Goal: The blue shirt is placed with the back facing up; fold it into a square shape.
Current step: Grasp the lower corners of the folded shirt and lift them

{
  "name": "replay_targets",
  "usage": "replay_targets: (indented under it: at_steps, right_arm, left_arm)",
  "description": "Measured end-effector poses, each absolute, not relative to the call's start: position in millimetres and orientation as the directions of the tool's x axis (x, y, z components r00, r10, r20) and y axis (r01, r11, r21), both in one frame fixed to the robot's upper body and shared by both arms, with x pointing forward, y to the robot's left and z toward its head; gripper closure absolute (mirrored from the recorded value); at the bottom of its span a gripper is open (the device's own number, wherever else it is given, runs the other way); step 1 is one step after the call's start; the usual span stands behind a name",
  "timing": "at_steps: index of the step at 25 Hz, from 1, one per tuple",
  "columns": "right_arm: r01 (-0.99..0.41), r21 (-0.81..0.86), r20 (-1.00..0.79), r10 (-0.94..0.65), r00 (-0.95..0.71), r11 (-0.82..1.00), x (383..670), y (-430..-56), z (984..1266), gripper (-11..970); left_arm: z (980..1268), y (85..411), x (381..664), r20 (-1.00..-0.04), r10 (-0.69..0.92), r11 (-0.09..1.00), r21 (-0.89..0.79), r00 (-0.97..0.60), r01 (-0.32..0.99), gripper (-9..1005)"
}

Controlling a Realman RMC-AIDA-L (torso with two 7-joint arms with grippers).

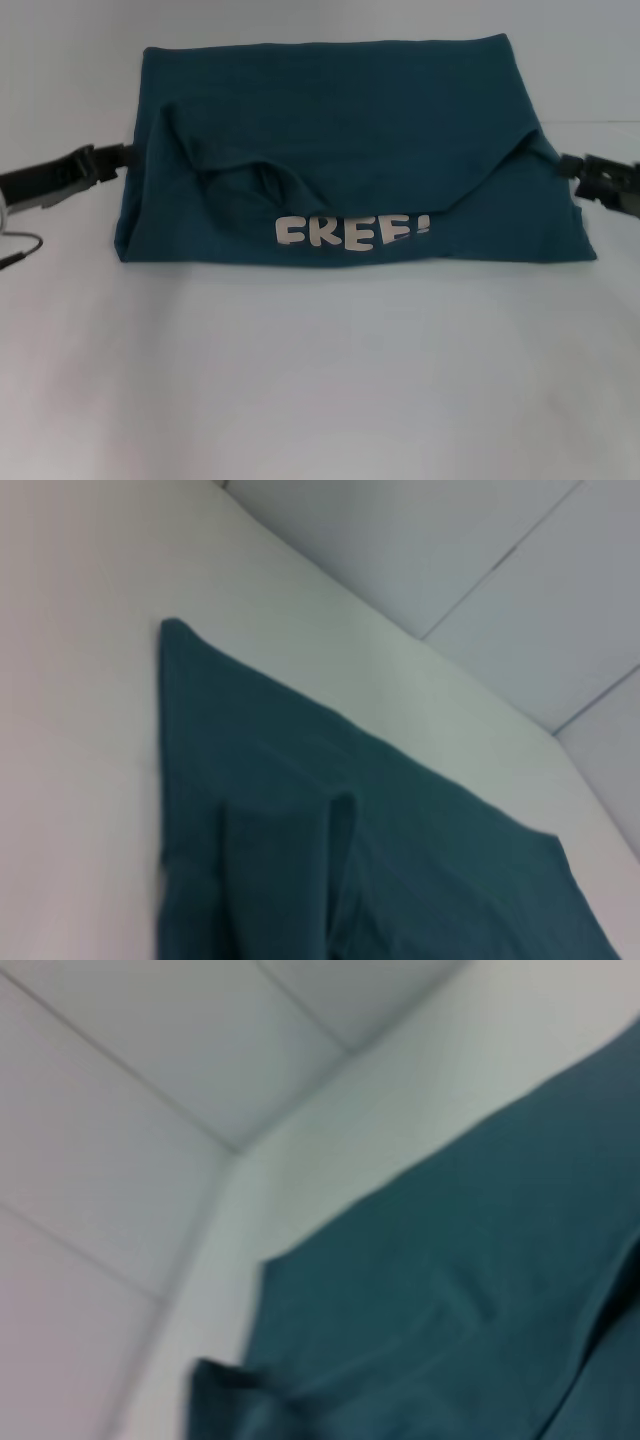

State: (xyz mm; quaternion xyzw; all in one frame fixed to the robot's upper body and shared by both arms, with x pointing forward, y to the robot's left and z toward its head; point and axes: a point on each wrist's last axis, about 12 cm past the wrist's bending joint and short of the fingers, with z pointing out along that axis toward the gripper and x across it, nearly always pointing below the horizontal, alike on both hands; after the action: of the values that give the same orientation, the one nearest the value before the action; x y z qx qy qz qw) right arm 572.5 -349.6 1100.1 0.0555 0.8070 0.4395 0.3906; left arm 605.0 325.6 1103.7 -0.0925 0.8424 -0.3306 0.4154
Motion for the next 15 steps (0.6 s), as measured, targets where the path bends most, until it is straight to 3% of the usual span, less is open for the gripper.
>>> replay_targets:
  at_steps: [6,15]
  right_arm:
    - [-0.278,0.789,-0.559,0.453,-0.695,0.548,537,-364,1088,199]
    - [-0.268,0.784,-0.564,0.464,-0.683,0.56,536,-368,1086,198]
  left_arm:
    - [1077,327,591,-0.671,-0.351,0.803,-0.574,-0.654,0.158,535]
    - [1056,312,595,-0.677,-0.322,0.842,-0.524,-0.662,0.126,539]
